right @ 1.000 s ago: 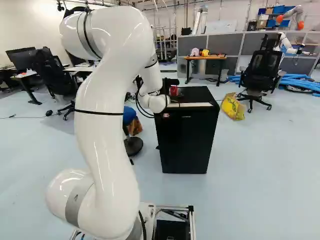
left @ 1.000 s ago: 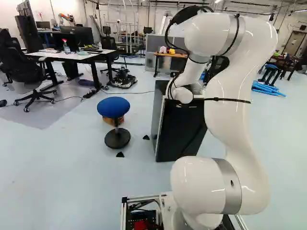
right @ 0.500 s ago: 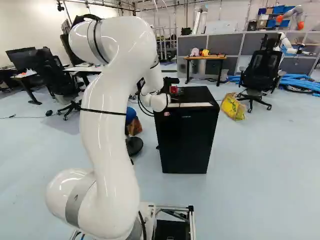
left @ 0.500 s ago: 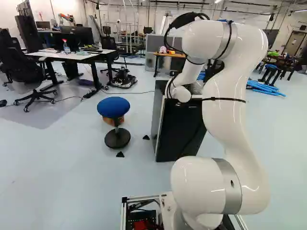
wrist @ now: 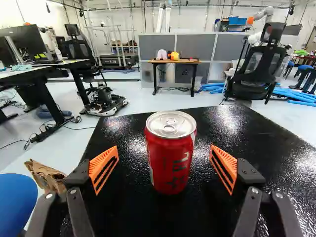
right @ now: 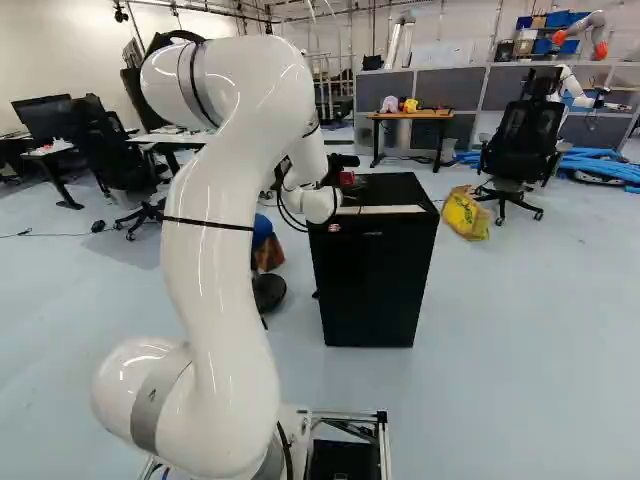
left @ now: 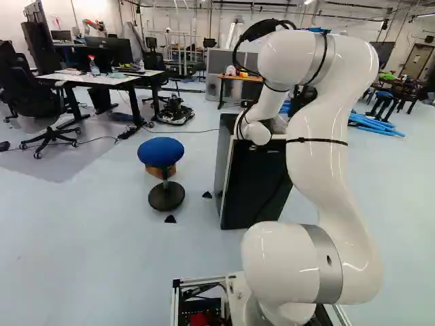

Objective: Grab a drink from the fridge

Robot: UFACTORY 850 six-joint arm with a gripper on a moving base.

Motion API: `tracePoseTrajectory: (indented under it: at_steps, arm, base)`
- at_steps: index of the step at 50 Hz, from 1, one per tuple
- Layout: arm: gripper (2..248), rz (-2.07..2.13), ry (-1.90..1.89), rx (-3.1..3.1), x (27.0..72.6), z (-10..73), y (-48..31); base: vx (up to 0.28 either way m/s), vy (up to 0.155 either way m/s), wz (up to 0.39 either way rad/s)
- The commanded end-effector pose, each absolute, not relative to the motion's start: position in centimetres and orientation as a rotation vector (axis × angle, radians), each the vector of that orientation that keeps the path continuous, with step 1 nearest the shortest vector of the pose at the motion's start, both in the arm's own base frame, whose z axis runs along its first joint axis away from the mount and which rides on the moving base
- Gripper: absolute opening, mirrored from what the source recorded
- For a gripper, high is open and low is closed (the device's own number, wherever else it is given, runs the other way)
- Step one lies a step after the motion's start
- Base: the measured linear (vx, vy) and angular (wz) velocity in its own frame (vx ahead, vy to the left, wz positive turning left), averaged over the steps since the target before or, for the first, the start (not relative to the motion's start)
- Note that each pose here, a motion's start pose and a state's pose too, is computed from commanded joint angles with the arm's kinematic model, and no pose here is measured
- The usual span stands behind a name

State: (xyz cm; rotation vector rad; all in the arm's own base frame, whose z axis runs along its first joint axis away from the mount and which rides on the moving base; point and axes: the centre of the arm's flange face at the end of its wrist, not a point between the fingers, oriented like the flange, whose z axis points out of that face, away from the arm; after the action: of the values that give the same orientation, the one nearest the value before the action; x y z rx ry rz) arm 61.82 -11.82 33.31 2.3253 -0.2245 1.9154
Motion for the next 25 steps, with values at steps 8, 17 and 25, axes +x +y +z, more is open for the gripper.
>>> tracePoseTrajectory:
  at_steps: [8, 17, 25]
  arm:
    - [218, 1.915, -0.224, 2.325, 61.82, 33.31, -11.82]
    - [141, 1.915, -0.224, 2.325, 61.82, 33.31, -11.82]
    - [104, 1.915, -0.224, 2.325, 61.82, 33.31, -11.82]
  base:
    - [0.0, 0.0, 0.0]
    - [0.0, 0.0, 0.0]
    - [0.0, 0.0, 0.0]
